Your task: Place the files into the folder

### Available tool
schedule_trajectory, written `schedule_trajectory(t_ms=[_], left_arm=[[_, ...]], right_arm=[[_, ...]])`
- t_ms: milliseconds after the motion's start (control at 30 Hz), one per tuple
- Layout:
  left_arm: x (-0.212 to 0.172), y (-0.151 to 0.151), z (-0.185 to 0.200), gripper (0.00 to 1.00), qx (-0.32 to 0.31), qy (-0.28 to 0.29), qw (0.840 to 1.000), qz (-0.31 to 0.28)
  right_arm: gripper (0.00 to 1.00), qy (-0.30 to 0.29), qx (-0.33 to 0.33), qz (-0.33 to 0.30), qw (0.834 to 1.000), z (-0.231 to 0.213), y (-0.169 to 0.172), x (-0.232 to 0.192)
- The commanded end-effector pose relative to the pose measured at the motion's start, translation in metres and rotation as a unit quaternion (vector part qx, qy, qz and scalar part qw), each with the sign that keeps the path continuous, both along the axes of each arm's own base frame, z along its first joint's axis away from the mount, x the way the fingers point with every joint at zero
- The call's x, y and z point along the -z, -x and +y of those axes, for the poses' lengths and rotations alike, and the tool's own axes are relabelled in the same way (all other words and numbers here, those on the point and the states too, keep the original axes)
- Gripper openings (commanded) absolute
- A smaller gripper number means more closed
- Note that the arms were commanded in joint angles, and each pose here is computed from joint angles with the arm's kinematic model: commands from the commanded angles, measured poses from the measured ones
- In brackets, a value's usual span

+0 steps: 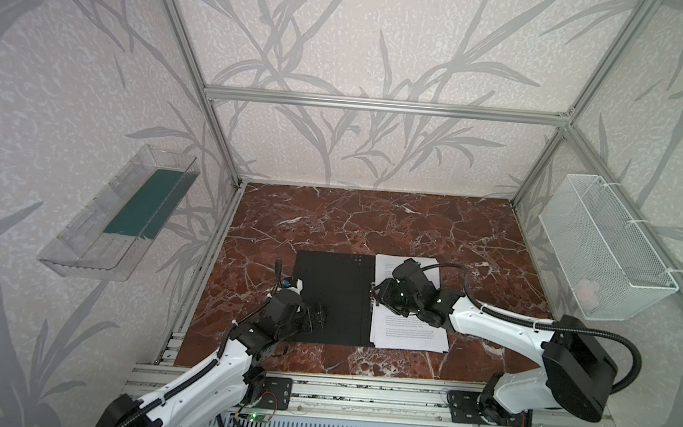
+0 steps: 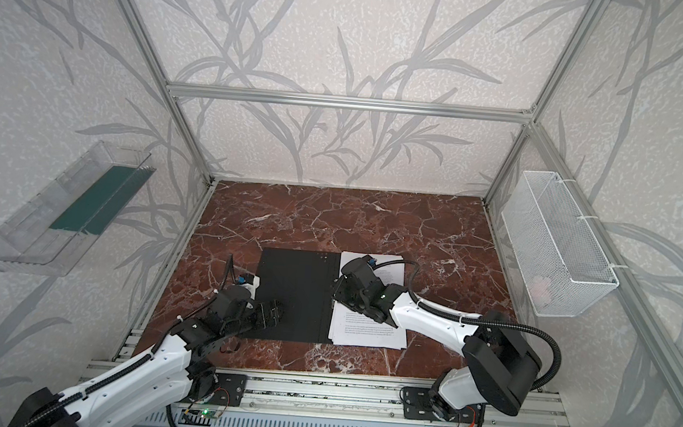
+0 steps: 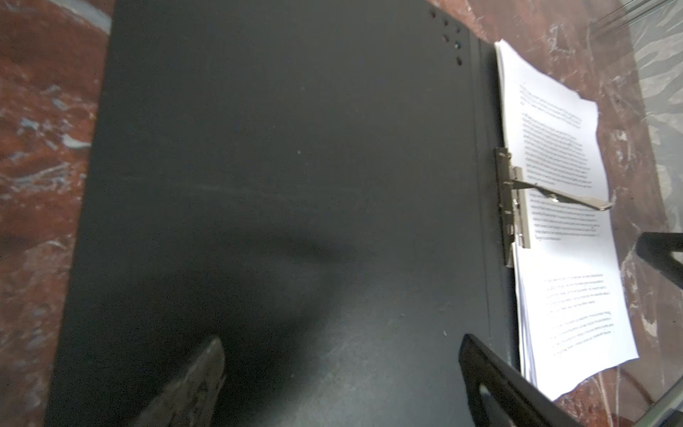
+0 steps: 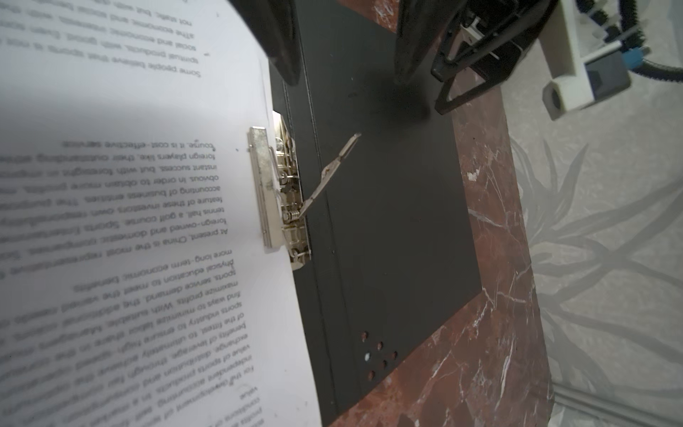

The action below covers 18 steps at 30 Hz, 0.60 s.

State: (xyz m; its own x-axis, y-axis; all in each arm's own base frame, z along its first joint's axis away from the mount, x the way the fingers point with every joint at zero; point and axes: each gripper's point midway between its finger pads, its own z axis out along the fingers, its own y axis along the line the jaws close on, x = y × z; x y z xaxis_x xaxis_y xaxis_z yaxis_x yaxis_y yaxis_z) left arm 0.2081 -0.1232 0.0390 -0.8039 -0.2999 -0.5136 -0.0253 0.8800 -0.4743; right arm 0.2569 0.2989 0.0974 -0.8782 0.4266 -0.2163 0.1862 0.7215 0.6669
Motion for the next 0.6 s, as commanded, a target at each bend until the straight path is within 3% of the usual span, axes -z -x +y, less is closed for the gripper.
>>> schedule_trajectory(t_ms=[0,467,567], left_arm=[[0.01,-0.004,0.004,0.99,-0.024,0.006,1.0,0.002],[0.002,-0.002,0.0,0.99,-0.006,0.016,1.0,-0.014],[0.0,-0.002,0.0,0.99,-0.006,0.02,1.0,-0.019]], right_arm=[[0.32,-0.027,0.034,-0.01,0.999,0.009,-0.013,-0.013],[0.29,-0.006,0.054,0.006,0.998,0.017,-0.027,-0.006],[0.2,-0.006,0.055,0.025,0.998,0.02,-0.025,0.004]])
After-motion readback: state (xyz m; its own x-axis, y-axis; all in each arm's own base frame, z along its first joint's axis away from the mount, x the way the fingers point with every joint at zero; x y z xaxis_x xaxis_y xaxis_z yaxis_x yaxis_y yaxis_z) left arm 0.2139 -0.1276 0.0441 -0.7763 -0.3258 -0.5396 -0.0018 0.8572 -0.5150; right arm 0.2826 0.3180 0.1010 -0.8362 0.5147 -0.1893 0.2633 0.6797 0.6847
